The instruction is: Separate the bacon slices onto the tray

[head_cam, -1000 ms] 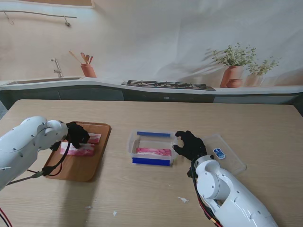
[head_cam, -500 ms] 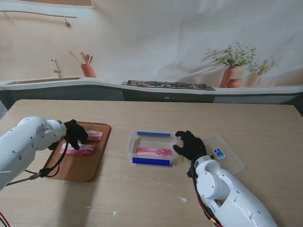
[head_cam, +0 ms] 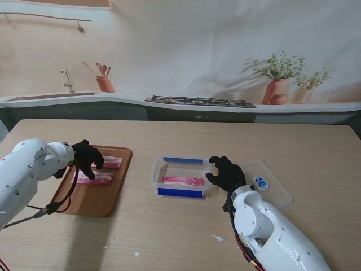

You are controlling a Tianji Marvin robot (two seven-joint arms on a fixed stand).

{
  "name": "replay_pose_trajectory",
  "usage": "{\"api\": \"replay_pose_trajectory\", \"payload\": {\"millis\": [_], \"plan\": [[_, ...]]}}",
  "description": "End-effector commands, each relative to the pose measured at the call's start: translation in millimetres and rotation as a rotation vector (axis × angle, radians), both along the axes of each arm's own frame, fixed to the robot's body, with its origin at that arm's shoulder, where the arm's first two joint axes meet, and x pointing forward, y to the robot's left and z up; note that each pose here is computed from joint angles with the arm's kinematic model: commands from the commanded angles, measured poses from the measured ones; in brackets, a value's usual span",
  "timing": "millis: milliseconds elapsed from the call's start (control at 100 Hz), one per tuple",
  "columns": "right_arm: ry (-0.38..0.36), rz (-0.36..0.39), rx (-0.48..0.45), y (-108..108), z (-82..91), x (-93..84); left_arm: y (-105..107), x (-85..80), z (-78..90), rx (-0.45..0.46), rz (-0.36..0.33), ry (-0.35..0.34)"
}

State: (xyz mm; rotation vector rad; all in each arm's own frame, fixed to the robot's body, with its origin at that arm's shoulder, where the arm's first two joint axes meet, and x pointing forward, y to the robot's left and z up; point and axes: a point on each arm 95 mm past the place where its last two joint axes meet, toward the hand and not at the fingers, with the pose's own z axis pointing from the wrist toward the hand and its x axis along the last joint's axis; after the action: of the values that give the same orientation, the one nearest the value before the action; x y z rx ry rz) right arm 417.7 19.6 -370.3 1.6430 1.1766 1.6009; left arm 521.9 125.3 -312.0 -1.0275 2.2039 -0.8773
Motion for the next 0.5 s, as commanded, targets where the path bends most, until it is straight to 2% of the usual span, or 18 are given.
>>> {"api": "replay_pose_trajectory", "payload": {"millis": [0, 140, 290, 420, 490], "plan": [[0.016, 0.008, 0.01, 5.3, -2.9, -3.2, -5.5, -2.5, 5.3, -0.009, -0.015, -0.004], [0.019, 0.009, 0.011, 5.9, -3.1, -3.2, -10.3, -6.5, 21.3, -0.085, -0.016, -0.061], [0.019, 0.012, 0.012, 6.1, -2.9, -3.1, -27.8, -9.8, 43.2, -0.202, -0.024, -0.122], [0.019, 0.012, 0.014, 6.1, -2.8, -2.9, -53.8, -14.9, 66.1, -0.282, -0.081, -0.174], [0.018, 0.013, 0.016, 6.2, -2.7, -2.7, -71.9, -18.0, 76.3, -0.36, -0.079, -0.162]]}}
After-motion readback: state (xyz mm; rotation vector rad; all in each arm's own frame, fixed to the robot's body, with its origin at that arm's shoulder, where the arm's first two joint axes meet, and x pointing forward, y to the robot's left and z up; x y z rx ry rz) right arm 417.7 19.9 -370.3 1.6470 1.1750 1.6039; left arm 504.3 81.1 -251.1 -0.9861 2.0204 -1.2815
